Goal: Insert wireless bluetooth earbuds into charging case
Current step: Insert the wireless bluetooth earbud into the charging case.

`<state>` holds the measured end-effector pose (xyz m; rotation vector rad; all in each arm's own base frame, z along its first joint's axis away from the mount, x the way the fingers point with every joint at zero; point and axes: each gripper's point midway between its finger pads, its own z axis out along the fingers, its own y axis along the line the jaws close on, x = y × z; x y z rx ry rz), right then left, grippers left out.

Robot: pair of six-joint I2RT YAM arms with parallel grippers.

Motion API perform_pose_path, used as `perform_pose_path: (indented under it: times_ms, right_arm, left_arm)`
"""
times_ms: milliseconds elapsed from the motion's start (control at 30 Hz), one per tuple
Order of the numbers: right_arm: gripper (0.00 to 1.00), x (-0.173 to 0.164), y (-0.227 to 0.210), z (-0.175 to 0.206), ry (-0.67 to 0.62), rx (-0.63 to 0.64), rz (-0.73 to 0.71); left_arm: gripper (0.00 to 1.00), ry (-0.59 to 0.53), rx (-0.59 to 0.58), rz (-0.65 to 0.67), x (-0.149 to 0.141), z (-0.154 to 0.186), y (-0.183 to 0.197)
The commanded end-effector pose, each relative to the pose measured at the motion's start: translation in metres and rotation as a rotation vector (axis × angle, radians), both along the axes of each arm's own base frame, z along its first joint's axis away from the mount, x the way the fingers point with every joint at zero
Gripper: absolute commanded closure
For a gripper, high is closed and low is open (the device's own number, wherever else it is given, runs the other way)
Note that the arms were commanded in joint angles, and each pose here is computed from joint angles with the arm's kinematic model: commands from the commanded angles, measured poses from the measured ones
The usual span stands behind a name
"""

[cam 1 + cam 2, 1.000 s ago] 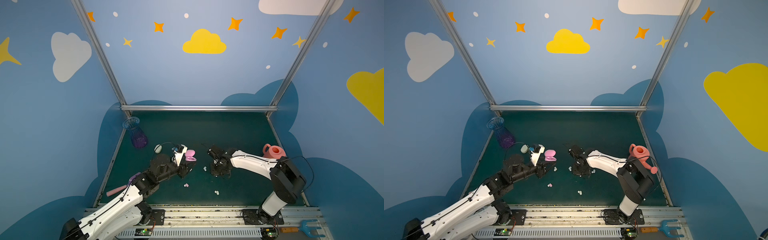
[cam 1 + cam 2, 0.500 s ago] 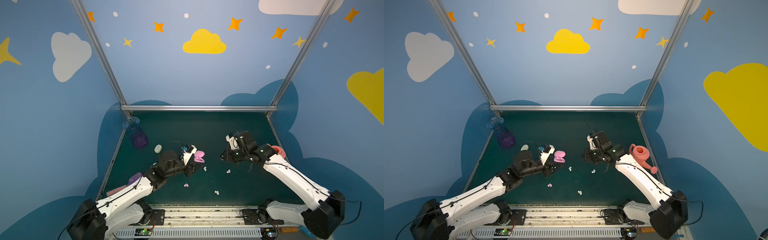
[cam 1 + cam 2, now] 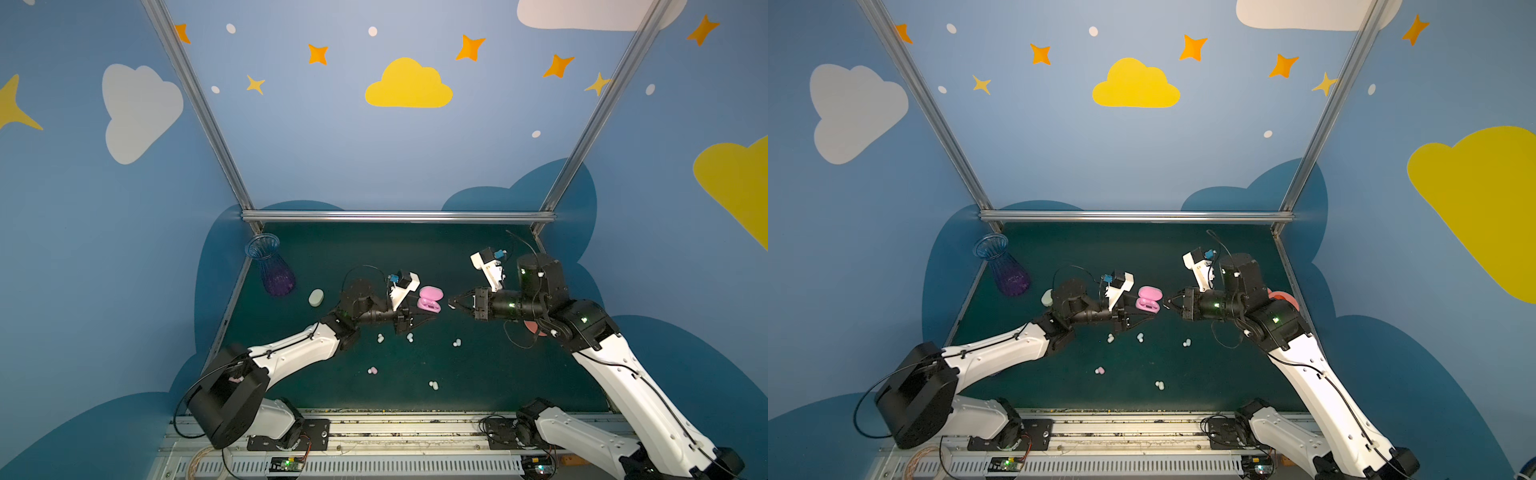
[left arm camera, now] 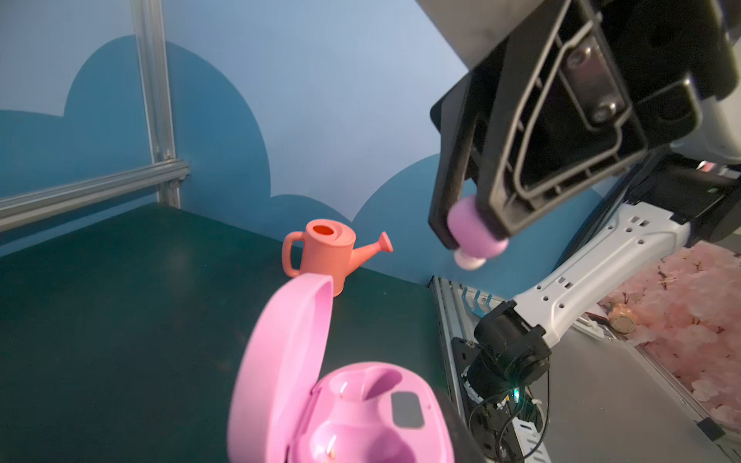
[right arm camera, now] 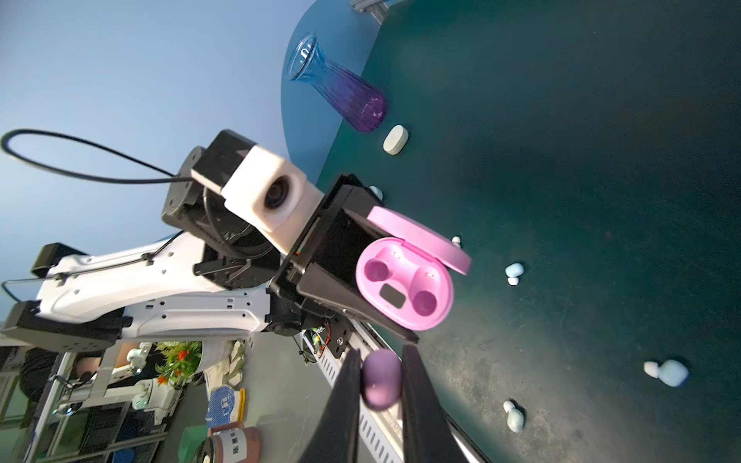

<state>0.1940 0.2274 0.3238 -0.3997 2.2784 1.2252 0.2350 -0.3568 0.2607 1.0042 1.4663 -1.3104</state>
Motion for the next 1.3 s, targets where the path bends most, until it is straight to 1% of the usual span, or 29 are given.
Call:
perform_pose_path:
  times_ms: [0, 167, 333, 433, 567, 867, 1067, 1267]
  right_arm:
    - [0.84, -0.011, 0.005, 0.014, -0.015, 0.053, 0.063]
    - [0.84, -0.01, 0.008, 0.008, -0.002, 0.061, 0.08]
    - [0.84, -0.009, 0.013, 0.005, 0.018, 0.068, 0.103]
    - [0.85, -0.01, 0.013, 0.002, 0.023, 0.057, 0.105]
    - [0.85, -0.013, 0.013, 0.007, 0.021, 0.068, 0.117]
    - [0.85, -0.019, 0.013, 0.0, 0.031, 0.058, 0.147]
    - [0.85, -0.02, 0.011, -0.002, 0.017, 0.048, 0.149]
    - [0.85, -0.021, 0.009, -0.006, 0.021, 0.039, 0.153]
  left_arm:
    - [0.96, -0.046, -0.091, -0.127, -0.015, 0.029, -0.009]
    - [0.96, -0.05, -0.105, -0.172, -0.026, 0.031, -0.012]
    - [0.97, -0.071, -0.102, -0.175, -0.032, 0.031, -0.014]
    - [0.96, -0.103, -0.112, -0.161, -0.033, 0.035, -0.013]
    - [0.96, -0.187, -0.11, -0.128, -0.035, 0.032, -0.013]
    - [0.96, -0.248, -0.09, -0.094, -0.031, 0.029, -0.013]
    - [0.96, -0.281, -0.11, -0.103, -0.035, 0.031, -0.011]
    - [0.96, -0.295, -0.163, -0.126, -0.04, 0.04, -0.011]
